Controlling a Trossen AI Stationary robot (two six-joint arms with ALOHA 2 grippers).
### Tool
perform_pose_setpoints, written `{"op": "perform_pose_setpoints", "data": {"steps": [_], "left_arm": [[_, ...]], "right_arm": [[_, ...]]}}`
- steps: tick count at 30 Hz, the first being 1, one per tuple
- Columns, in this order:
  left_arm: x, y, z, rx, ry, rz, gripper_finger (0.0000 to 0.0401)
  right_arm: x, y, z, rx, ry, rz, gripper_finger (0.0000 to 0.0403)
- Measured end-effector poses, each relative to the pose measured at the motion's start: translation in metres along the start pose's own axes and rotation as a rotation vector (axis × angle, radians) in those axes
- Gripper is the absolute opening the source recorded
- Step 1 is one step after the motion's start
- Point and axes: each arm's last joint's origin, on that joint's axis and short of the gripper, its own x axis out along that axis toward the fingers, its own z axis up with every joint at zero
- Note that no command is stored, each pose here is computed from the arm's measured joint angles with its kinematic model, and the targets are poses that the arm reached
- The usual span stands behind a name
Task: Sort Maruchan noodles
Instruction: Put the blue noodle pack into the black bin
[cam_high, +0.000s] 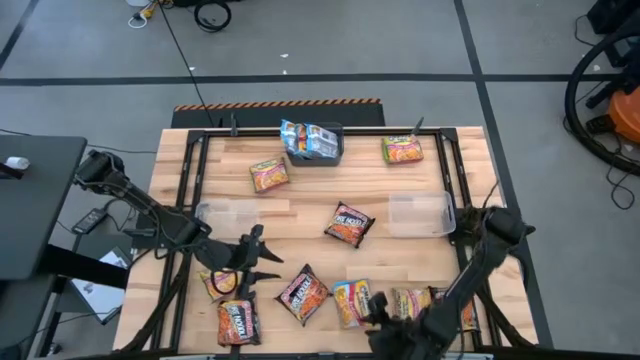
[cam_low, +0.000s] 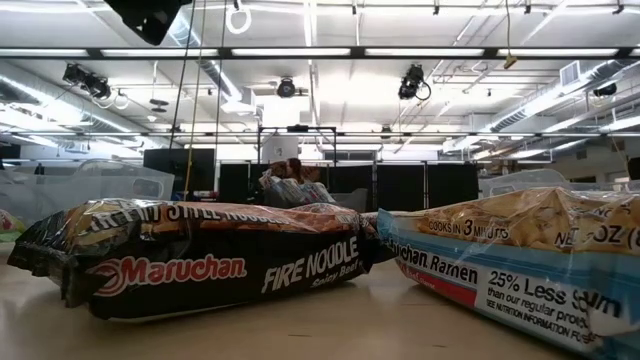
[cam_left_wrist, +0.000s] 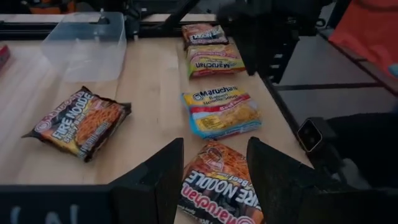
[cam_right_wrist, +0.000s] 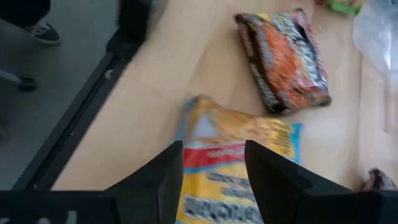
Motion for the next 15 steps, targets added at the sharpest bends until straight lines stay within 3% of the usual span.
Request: {"op": "perform_pose_setpoints", "data": {"steps": [6, 15], "left_arm": [[0.000, -0.001, 0.004, -0.048, -0.034, -0.010, 0.0181], [0.000, -0.001, 0.004, -0.069, -0.037, -0.011, 0.0181]], "right_arm": [[0.025, 0.030, -0.014, -0.021, -0.002, -0.066, 0.0175], [0.037, 0.036, -0.024, -0.037, 0.029, -0.111, 0.0162]]}}
